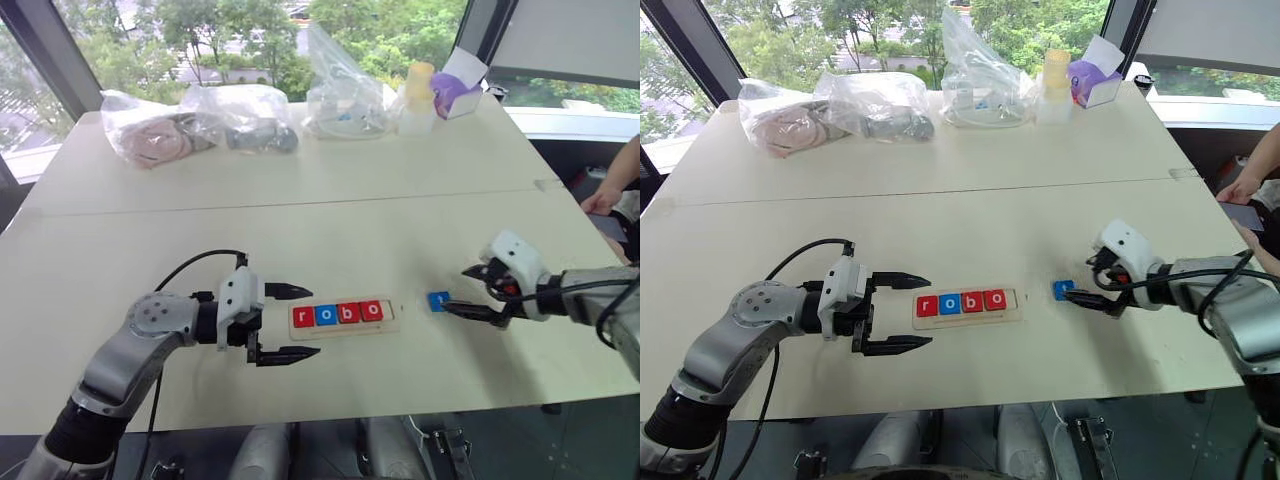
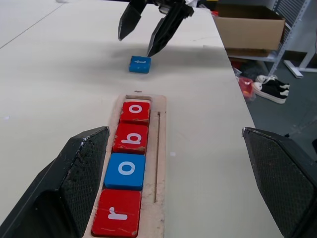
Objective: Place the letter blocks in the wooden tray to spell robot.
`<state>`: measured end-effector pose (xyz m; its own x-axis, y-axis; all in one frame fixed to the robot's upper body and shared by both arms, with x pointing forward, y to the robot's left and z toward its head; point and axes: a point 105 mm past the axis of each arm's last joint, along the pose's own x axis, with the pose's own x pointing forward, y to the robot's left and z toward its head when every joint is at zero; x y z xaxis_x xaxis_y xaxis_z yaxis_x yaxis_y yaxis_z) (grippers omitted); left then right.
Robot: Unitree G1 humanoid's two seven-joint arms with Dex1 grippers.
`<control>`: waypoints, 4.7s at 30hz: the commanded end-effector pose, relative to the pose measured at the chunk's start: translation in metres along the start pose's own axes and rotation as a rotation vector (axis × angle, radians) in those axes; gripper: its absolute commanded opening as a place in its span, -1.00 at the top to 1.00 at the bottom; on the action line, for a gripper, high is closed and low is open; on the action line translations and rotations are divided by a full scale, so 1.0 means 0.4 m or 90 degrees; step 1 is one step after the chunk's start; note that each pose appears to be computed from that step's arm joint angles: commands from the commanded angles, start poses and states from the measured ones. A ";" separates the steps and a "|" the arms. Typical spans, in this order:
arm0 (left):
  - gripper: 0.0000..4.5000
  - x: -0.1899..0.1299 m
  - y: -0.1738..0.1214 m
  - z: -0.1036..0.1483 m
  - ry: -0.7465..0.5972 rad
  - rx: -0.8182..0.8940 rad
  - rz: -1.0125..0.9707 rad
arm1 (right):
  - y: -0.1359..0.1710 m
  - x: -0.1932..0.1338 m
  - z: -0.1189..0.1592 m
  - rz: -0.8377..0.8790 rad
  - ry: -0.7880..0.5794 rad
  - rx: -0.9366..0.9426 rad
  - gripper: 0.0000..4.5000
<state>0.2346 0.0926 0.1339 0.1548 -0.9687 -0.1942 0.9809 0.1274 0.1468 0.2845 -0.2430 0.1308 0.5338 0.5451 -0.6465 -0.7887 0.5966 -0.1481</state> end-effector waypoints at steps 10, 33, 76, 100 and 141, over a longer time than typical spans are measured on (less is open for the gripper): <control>-1.00 -0.010 -0.001 0.024 -0.010 0.021 0.003 | -0.020 0.034 -0.015 0.112 -0.007 -0.148 -0.97; -1.00 -0.018 -0.005 0.035 -0.005 0.015 -0.005 | 0.044 0.072 0.057 0.159 -0.037 -0.244 0.51; -1.00 -0.013 -0.008 0.034 -0.007 0.015 0.024 | 0.140 0.174 0.121 0.258 -0.003 -0.346 0.51; -1.00 -0.013 -0.006 0.034 -0.008 0.017 0.029 | 0.130 0.160 0.150 0.245 -0.010 -0.335 -0.99; -1.00 -0.016 -0.009 0.031 -0.003 0.016 0.024 | 0.067 0.163 0.168 0.170 -0.023 -0.349 -0.99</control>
<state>0.2317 0.0958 0.1349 0.1949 -0.9589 -0.2062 0.9768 0.1707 0.1295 0.3202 -0.1541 0.1262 0.2856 0.6541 -0.7005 -0.9450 0.0704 -0.3195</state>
